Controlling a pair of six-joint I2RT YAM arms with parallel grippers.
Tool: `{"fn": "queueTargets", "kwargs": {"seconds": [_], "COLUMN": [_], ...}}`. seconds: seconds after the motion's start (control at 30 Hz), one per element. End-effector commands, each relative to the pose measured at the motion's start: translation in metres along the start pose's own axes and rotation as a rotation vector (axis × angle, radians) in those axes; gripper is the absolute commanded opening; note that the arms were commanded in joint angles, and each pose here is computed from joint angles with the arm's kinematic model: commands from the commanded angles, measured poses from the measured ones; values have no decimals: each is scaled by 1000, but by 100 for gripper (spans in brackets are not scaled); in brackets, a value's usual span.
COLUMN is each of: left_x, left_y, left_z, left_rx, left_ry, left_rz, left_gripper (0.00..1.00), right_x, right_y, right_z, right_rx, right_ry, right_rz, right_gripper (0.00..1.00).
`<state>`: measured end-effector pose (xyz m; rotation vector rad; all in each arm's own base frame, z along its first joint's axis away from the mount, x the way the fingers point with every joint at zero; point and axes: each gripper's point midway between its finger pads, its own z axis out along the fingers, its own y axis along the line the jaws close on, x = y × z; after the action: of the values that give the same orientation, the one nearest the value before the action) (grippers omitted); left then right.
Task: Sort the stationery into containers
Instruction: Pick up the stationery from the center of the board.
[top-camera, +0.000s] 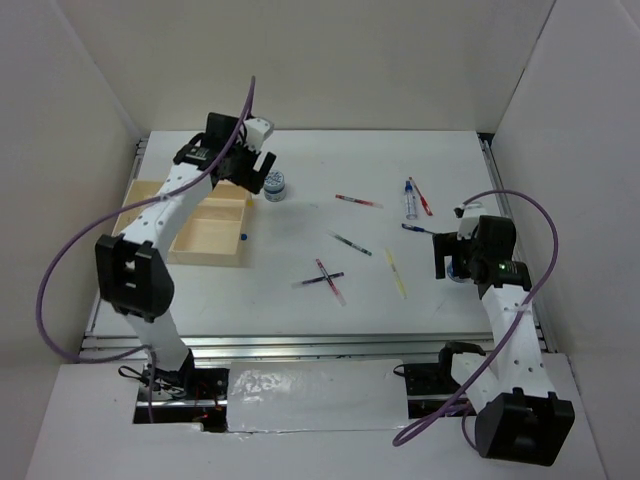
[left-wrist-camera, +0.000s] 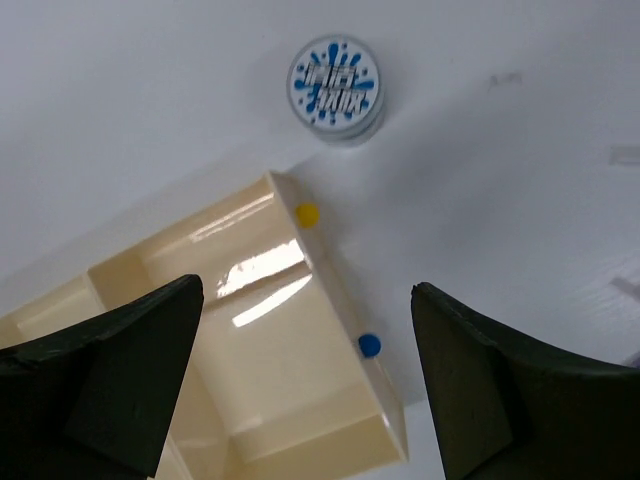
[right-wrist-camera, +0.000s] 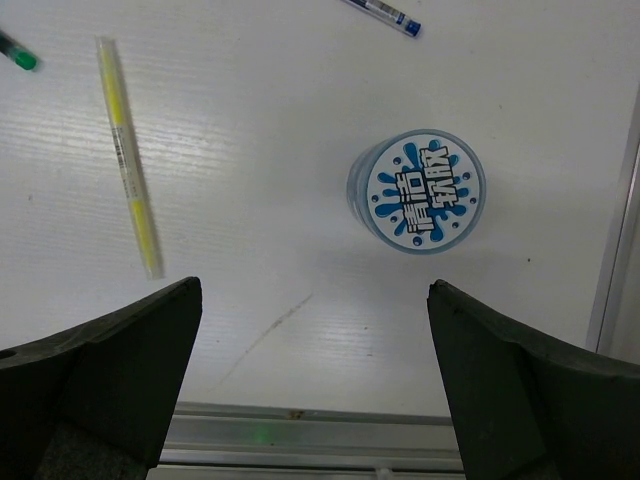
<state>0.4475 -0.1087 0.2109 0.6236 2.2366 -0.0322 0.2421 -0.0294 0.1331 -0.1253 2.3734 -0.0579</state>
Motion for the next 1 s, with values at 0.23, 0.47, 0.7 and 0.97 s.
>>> {"fn": "queueTargets", "kwargs": {"seconds": [0.23, 0.47, 0.7, 0.97], "left_x": [-39, -28, -16, -10], "left_y": [-11, -16, -18, -25], "left_z": [98, 141, 166, 178], "left_rx": [122, 150, 159, 185], "left_ry": [-16, 26, 51, 60], "left_rz": [-115, -143, -153, -160], "left_gripper": [99, 99, 98, 88], "right_x": [-15, -15, -11, -8], "right_y": [-7, -8, -7, -7], "right_z": [4, 10, 15, 17], "right_rx": [20, 17, 11, 13], "right_ry": [6, 24, 43, 55], "right_rz": [34, 39, 37, 38], "right_gripper": [100, 100, 100, 100]}}
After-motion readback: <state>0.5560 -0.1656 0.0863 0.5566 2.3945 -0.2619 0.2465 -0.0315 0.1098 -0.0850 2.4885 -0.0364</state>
